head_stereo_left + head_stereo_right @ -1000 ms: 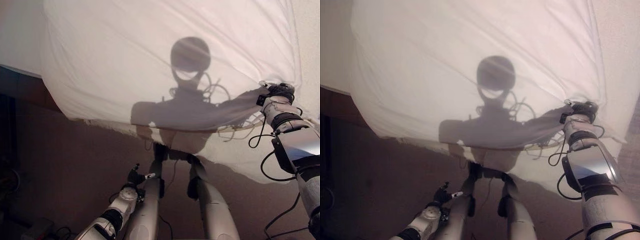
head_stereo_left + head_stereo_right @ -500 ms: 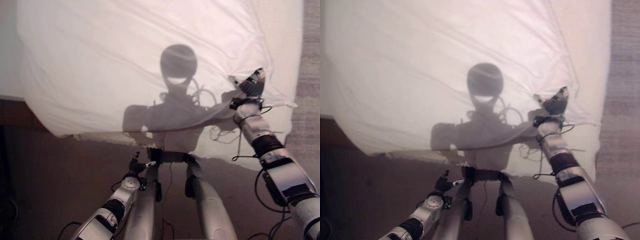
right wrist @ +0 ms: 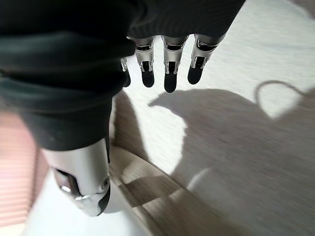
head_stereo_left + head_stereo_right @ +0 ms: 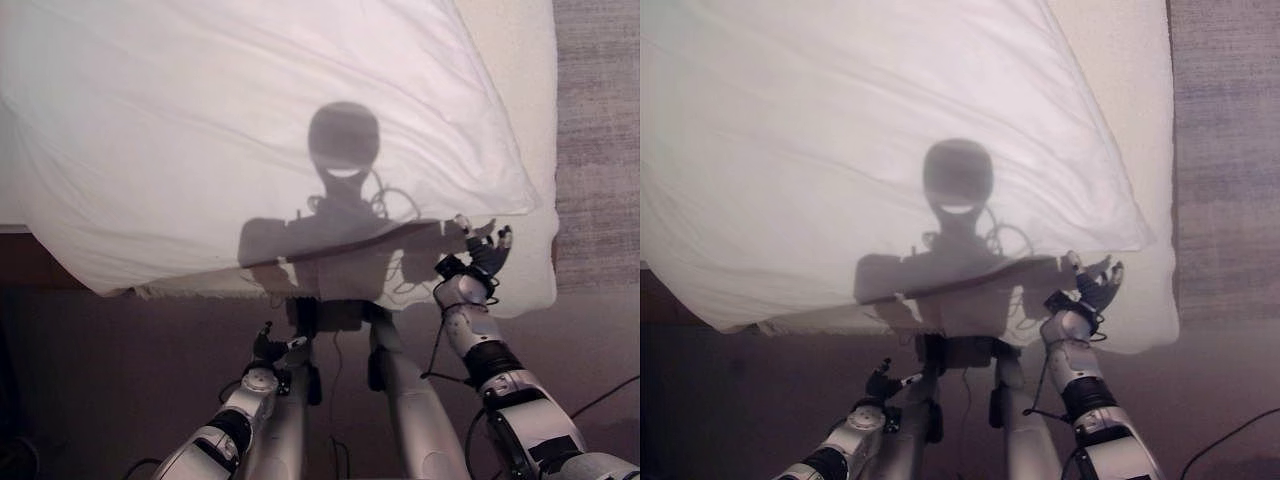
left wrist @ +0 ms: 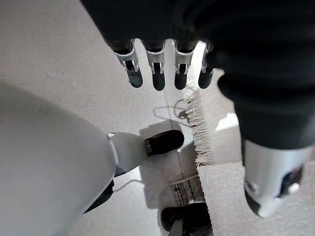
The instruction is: Make the bed
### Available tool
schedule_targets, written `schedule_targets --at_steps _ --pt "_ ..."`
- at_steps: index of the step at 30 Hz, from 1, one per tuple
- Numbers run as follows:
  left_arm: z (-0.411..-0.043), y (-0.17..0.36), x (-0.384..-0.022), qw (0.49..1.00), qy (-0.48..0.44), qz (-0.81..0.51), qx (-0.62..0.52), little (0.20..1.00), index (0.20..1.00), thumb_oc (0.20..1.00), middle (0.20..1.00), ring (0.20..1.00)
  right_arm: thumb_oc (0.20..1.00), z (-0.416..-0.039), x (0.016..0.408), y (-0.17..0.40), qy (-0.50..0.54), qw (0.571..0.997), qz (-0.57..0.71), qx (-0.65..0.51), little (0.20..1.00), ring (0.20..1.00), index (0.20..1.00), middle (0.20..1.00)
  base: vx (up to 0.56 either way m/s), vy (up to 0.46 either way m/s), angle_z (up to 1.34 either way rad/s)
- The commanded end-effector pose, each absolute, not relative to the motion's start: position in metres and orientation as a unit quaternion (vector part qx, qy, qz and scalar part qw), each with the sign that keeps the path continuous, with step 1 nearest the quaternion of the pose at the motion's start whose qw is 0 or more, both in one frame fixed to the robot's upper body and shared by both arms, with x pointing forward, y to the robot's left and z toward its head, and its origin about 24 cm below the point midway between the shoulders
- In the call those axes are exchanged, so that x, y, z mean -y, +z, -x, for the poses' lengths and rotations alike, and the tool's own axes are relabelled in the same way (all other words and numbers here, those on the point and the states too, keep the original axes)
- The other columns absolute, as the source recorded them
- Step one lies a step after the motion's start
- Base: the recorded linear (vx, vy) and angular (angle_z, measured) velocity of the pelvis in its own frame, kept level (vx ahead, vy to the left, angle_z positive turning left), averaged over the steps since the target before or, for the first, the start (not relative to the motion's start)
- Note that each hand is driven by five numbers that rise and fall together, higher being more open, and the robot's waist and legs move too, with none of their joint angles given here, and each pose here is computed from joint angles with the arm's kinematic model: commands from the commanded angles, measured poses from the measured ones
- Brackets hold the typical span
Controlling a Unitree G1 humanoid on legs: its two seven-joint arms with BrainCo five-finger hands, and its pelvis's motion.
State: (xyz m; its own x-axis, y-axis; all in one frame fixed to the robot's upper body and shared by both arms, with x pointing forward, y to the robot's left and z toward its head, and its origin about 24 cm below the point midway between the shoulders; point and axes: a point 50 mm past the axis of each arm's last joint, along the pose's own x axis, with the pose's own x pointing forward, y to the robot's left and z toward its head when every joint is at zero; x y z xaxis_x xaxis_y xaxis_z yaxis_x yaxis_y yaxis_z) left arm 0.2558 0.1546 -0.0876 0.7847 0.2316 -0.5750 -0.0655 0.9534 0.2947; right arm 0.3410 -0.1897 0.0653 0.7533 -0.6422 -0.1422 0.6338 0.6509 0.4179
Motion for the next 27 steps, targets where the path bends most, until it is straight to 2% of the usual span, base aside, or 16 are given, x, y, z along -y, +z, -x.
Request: schedule_targets --at_steps 1,6,7,18,23,27 --pt "-0.248 -0.094 -0.160 0.927 0.102 -0.121 -0.339 1.000 1.000 1.000 1.000 1.000 1.000 -0.350 0.179 0.085 -0.314 0.901 -0.293 0.050 1.000 1.000 1.000 1.000 0.02 -0.032 0.01" --pt "-0.247 -0.094 -0.159 0.929 0.099 -0.111 -0.340 1.000 1.000 1.000 1.000 1.000 1.000 -0.355 0.170 0.078 -0.286 0.891 -0.351 0.022 1.000 1.000 1.000 1.000 0.01 -0.042 0.05" --pt "-0.247 -0.095 -0.158 0.928 0.092 -0.104 -0.345 1.000 1.000 1.000 1.000 1.000 1.000 -0.363 0.167 0.078 -0.279 0.877 -0.392 0.002 1.000 1.000 1.000 1.000 0.03 -0.061 0.09" --pt "-0.246 -0.096 -0.159 0.928 0.081 -0.095 -0.352 1.000 1.000 1.000 1.000 1.000 1.000 -0.391 0.180 0.120 -0.256 0.862 -0.437 0.027 1.000 1.000 1.000 1.000 0.01 -0.029 0.08" --pt "-0.251 -0.091 -0.159 0.936 0.069 -0.085 -0.335 1.000 1.000 1.000 1.000 1.000 1.000 -0.406 0.214 0.183 -0.243 0.857 -0.441 0.108 1.000 1.000 1.000 1.000 0.00 -0.007 0.05" --pt "-0.253 -0.090 -0.162 0.937 0.067 -0.090 -0.331 1.000 1.000 1.000 1.000 1.000 1.000 -0.407 0.219 0.223 -0.214 0.863 -0.423 0.172 1.000 1.000 1.000 1.000 -0.01 0.003 0.07"
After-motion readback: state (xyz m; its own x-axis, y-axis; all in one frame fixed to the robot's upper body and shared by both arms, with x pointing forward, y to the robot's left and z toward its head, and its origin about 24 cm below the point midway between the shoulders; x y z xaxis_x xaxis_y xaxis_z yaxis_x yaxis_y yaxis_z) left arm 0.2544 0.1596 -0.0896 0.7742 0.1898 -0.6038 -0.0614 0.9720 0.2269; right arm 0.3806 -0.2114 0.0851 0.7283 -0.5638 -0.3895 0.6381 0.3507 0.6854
